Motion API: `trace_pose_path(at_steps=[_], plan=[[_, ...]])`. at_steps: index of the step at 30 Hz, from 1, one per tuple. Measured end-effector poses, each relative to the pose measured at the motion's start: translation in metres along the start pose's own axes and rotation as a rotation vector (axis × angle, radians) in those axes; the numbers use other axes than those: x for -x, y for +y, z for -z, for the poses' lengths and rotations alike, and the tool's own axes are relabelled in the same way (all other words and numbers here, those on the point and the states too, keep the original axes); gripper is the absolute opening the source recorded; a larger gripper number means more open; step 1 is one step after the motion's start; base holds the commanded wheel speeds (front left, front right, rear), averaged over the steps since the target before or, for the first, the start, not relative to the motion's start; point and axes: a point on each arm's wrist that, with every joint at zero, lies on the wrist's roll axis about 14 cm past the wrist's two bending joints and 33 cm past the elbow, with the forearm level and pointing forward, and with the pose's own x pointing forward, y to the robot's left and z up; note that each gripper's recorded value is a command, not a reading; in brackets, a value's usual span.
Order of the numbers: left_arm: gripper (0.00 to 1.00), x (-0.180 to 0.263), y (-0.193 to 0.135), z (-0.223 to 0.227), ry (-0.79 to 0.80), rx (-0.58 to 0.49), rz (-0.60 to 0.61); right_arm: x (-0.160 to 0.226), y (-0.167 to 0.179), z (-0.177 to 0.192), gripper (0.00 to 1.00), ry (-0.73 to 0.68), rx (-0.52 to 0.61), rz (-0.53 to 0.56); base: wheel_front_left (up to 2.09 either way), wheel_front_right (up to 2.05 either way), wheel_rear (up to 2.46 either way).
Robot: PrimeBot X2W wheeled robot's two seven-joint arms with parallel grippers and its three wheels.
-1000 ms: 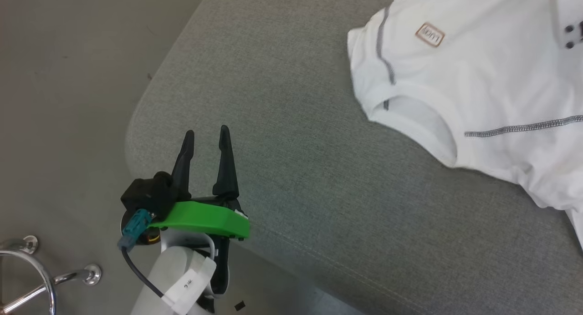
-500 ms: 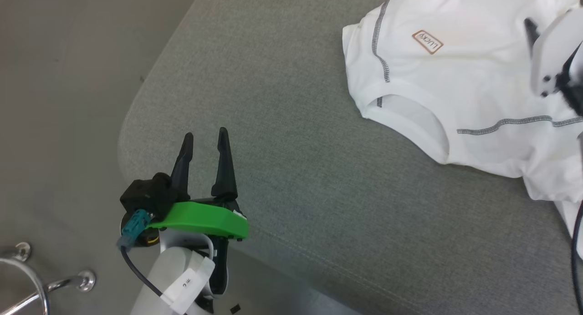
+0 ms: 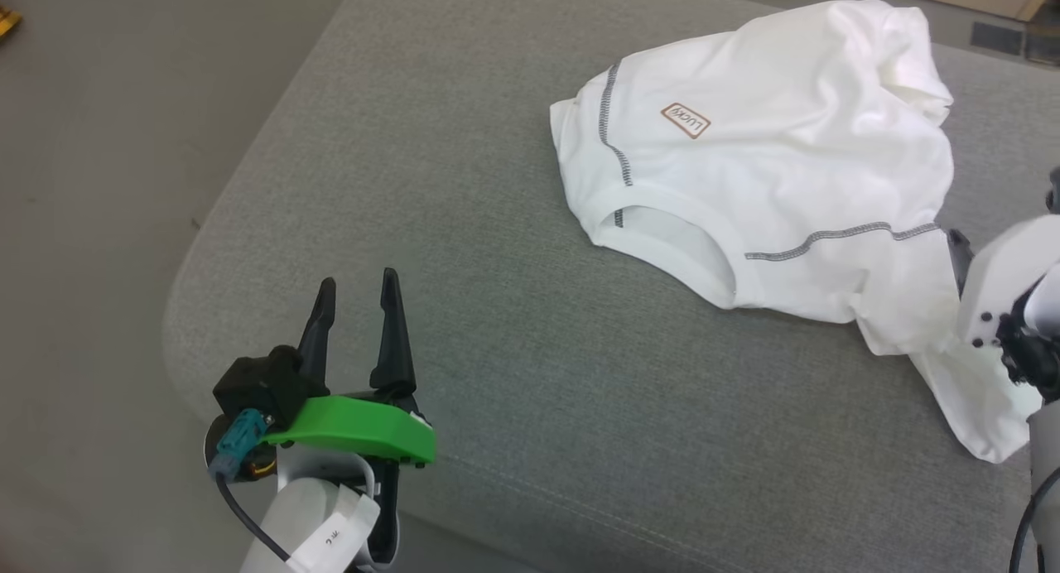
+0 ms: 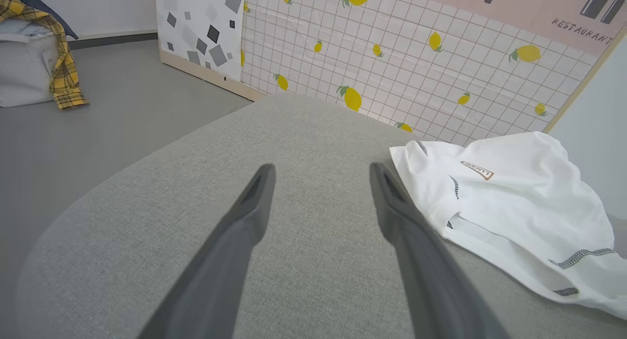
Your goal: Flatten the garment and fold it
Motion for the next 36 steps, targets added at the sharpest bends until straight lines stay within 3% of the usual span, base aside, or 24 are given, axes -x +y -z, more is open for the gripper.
trace_pose_path(at_steps=[5, 14, 15, 16, 17, 18, 24, 28, 36], plan=[[1.0, -0.003, -0.008, 0.004, 0.009, 0.003, 0.026, 0.0, -0.009, 0.022, 1.0, 0.094, -0.062, 0.03, 0.0, 0.0, 0.0], [1.0, -0.013, -0.002, 0.012, 0.029, -0.019, 0.008, -0.021, 0.006, 0.061, 1.0, 0.334, -0.042, -0.011, 0.0, 0.0, 0.0], [1.0, -0.014, -0.001, 0.014, 0.033, -0.022, 0.004, -0.023, 0.007, 0.063, 0.89, 0.36, -0.034, -0.017, 0.0, 0.0, 0.0], [1.0, -0.014, 0.0, 0.015, 0.037, -0.024, 0.001, -0.024, 0.009, 0.063, 0.44, 0.378, -0.027, -0.025, 0.0, 0.0, 0.0], [1.0, -0.015, 0.001, 0.015, 0.038, -0.026, -0.001, -0.025, 0.011, 0.063, 0.19, 0.388, -0.018, -0.033, 0.0, 0.0, 0.0], [1.0, -0.015, 0.001, 0.016, 0.039, -0.028, -0.003, -0.025, 0.012, 0.062, 0.0, 0.393, -0.002, -0.038, 0.0, 0.0, 0.0], [1.0, -0.018, -0.003, 0.013, 0.028, -0.024, 0.01, -0.017, -0.003, 0.06, 0.0, 0.382, 0.082, -0.026, 0.0, 0.0, 0.0], [1.0, -0.018, -0.006, 0.009, 0.017, -0.02, 0.017, 0.005, -0.065, 0.066, 0.0, 0.387, 0.112, 0.108, 0.0, 0.0, 0.0], [1.0, -0.022, -0.022, 0.011, 0.017, -0.004, 0.065, 0.073, -0.181, 0.079, 0.0, 0.359, 0.043, 0.436, 0.0, 0.0, 0.0]])
